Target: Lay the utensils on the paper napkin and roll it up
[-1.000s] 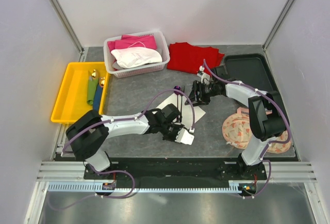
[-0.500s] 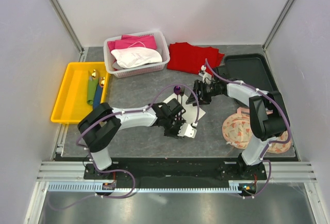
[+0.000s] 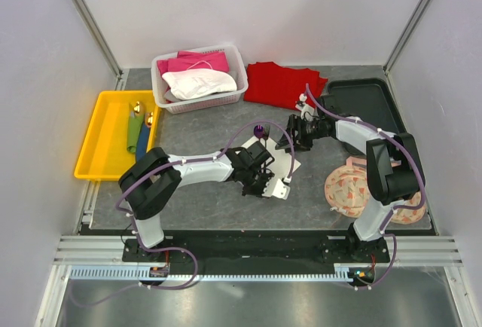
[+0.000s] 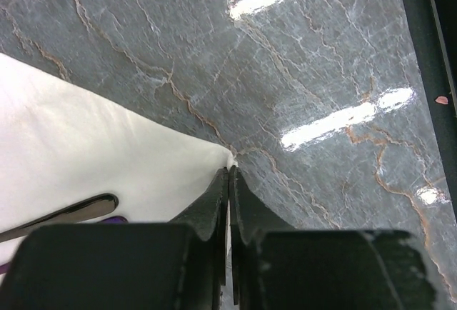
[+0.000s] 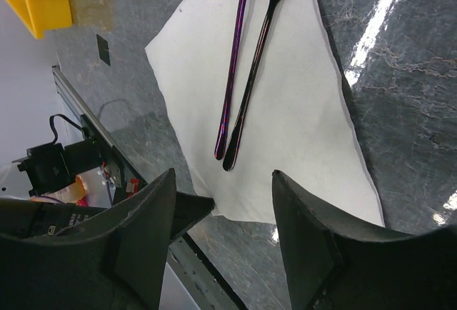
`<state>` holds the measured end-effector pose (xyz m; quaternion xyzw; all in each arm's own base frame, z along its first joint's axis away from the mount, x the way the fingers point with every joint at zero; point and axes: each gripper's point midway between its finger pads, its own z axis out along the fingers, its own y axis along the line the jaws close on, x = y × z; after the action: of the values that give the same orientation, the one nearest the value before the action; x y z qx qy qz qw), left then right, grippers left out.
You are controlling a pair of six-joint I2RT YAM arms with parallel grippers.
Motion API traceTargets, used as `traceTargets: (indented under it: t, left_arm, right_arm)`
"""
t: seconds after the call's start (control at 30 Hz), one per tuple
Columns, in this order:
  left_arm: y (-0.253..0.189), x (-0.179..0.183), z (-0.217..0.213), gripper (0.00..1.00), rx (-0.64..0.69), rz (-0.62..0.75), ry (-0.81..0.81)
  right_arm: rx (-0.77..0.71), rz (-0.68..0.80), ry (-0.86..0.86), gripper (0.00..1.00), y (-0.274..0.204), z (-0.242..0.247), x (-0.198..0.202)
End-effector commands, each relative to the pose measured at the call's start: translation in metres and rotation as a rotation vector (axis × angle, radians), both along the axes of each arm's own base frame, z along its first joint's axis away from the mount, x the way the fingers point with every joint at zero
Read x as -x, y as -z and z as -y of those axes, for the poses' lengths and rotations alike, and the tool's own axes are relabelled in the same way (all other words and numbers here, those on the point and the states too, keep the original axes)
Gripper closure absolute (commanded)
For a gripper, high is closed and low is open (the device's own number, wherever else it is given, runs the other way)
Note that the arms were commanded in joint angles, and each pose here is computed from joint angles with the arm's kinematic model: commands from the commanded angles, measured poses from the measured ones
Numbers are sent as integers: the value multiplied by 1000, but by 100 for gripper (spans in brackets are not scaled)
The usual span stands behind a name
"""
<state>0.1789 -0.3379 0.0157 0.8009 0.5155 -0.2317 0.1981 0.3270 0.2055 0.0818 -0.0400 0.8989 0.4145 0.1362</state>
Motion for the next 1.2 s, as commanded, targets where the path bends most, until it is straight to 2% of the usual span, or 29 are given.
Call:
traceTargets:
  t: [0.0, 0.17, 0.27, 0.67, 0.87, 1.03, 1.17]
  left_arm:
    - [3, 15, -10, 98, -38, -33, 33]
    - [-17, 28, -3, 98, 0, -77, 31]
    - [-31, 18, 4, 98, 21, -99, -21]
    - [-63, -59, 22, 98, 107, -45, -114]
    - [-52, -89, 16, 98, 101, -28, -161]
    - [-44, -96, 14, 98, 103, -18, -178]
    - [-47, -98, 12, 98, 125, -18, -200]
  right_arm:
    - [-35, 50, -27, 36, -16, -1, 0]
    - [-38, 58, -34, 37, -18, 1, 0]
    - [-44, 60, -33, 37, -20, 3, 1]
    - [-63, 3, -22, 39, -15, 4, 14]
    - [-115, -79, 18, 47, -6, 0, 24]
    - [-160, -129, 32, 58, -1, -4, 33]
    - [-141, -130, 41, 61, 6, -3, 36]
